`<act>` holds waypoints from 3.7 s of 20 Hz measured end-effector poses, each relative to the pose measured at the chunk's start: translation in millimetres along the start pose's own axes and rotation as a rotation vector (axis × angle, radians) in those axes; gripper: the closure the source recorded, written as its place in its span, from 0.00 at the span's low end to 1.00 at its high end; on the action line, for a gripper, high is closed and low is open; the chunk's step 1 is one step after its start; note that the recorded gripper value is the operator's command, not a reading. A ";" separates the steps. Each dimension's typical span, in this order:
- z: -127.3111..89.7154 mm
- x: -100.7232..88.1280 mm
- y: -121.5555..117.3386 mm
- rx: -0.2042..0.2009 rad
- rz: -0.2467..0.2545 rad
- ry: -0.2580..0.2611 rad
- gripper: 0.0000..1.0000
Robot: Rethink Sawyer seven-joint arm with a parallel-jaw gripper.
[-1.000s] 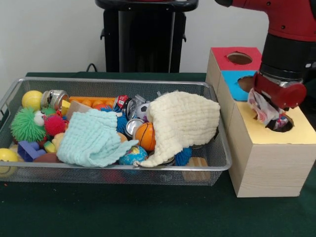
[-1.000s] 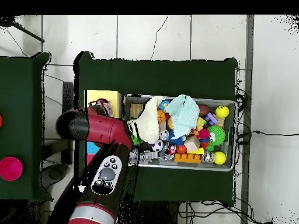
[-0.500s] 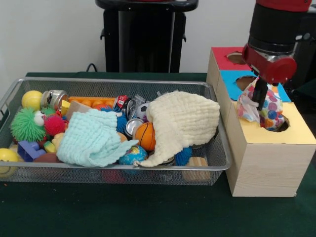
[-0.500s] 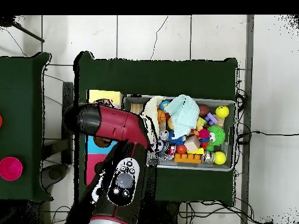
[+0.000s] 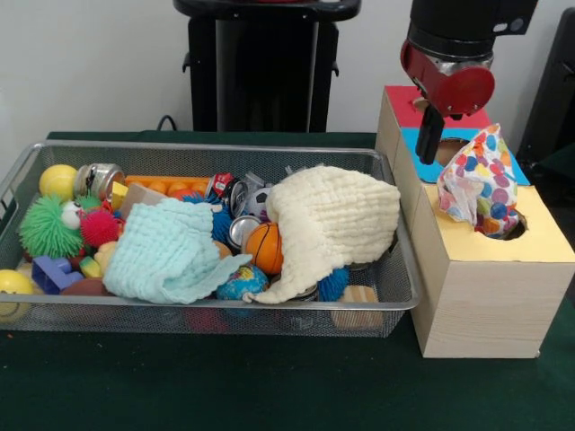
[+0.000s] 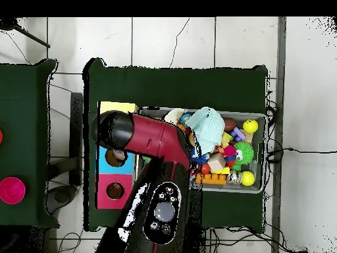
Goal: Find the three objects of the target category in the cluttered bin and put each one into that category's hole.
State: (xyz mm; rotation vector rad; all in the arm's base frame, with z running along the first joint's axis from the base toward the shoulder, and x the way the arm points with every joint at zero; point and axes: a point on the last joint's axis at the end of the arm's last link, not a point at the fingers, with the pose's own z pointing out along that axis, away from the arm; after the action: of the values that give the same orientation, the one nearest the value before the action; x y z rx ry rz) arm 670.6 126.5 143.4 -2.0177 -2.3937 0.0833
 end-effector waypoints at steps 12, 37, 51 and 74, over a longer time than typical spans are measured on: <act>-16.1 -5.5 5.0 -0.008 -0.017 0.007 1.00; 23.4 67.3 2.2 -0.104 -0.108 0.012 1.00; 56.6 76.4 -0.4 -0.156 -0.108 0.013 1.00; 71.6 82.6 18.2 -0.177 -0.143 0.052 1.00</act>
State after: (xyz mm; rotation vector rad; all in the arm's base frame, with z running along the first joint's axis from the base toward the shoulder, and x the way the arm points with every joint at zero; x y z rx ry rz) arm 671.6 208.6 68.8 -1.8794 -2.5857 -0.1864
